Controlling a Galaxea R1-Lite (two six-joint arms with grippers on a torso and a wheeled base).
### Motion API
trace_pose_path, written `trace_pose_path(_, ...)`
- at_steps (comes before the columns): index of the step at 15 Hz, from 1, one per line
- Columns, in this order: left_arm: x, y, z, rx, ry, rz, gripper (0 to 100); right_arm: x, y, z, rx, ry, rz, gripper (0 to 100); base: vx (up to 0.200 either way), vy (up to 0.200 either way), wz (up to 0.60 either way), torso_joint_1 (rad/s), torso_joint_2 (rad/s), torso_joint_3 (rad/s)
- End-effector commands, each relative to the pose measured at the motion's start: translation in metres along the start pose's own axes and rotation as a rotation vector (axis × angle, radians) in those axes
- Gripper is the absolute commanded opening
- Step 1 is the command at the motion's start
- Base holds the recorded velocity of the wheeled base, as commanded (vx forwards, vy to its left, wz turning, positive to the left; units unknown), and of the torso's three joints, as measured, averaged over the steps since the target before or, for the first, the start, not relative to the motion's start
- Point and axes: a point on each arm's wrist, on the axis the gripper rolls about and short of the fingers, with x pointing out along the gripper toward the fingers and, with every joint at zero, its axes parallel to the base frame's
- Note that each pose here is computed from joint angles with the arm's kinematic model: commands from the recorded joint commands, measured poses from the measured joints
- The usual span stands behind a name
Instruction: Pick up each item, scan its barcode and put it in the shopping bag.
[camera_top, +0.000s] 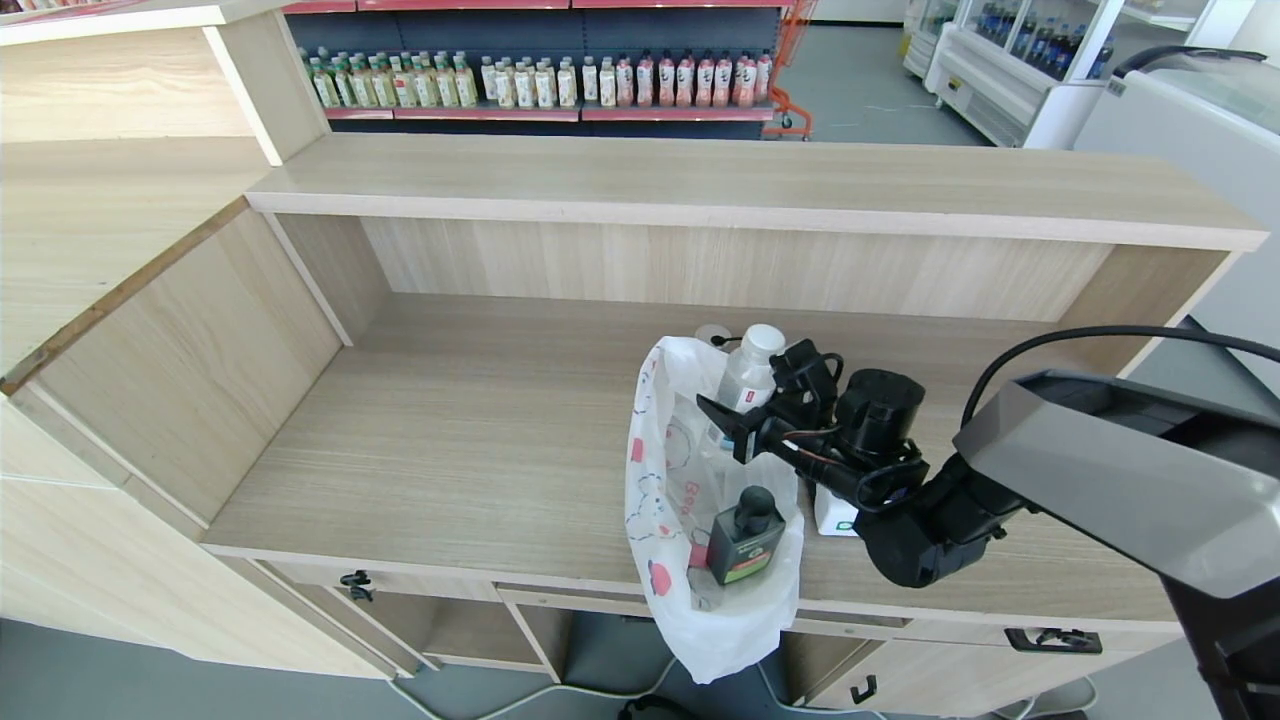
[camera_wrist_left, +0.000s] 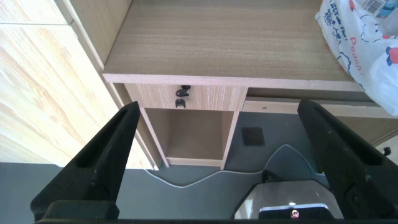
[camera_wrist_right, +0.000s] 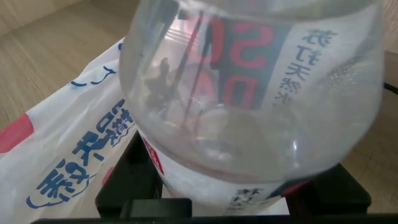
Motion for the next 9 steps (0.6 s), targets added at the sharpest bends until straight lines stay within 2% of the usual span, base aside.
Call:
trace_pose_path(1,0.0000,0.0000,0.0000,0.000,0.000,-0.001,100,0.0016,0.0005,-0.0074,0.001,0.012,0.006,0,0.000,0.000,0.00,0.000,0.00,0.000)
trace_pose_path(9,0.0000,0.0000,0.0000,0.000,0.000,0.000,100,0.0093,0.0036,-0.0171,-0.001,0.011,0.019,0,0.000,0.000,0.00,0.000,0.00,0.000)
